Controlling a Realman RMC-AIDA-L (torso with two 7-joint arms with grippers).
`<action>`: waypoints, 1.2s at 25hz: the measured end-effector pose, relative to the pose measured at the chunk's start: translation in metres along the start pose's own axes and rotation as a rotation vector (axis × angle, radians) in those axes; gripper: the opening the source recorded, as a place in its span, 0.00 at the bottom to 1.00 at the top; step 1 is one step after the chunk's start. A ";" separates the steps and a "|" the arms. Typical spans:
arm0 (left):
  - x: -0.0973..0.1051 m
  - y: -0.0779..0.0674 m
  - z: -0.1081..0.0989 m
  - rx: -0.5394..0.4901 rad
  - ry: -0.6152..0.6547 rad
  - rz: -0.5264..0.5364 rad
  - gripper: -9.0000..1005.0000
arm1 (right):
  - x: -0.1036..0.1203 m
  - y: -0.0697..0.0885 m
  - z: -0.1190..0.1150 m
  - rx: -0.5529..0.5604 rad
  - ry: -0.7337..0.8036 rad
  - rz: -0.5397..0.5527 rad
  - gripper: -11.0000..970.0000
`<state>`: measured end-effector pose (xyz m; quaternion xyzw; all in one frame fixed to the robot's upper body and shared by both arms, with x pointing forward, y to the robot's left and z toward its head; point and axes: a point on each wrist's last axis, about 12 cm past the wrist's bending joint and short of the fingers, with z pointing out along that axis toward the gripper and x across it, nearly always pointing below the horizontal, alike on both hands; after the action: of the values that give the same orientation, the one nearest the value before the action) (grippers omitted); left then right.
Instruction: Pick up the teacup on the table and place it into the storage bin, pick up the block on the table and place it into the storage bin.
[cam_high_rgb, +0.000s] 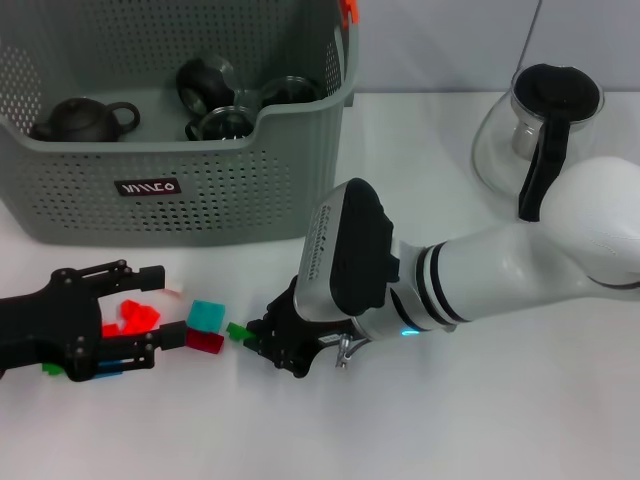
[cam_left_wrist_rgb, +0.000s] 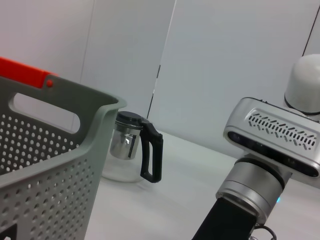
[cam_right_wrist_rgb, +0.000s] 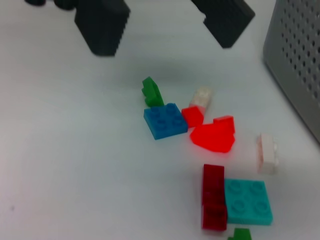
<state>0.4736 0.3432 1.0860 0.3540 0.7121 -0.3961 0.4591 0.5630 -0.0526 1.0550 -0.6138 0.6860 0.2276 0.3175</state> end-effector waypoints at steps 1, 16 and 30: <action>0.000 0.000 0.000 0.000 0.000 0.001 0.77 | 0.000 0.000 0.000 0.000 -0.001 -0.001 0.26; -0.001 0.000 -0.003 0.002 0.001 0.000 0.77 | 0.002 0.000 -0.002 -0.002 -0.011 0.021 0.12; -0.002 0.001 -0.008 -0.008 0.005 0.005 0.76 | 0.004 -0.008 -0.021 -0.008 -0.084 0.063 0.12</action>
<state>0.4718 0.3502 1.0895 0.3551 0.7139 -0.3911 0.4597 0.5674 -0.0709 1.0673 -0.5833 0.6901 0.2658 0.3361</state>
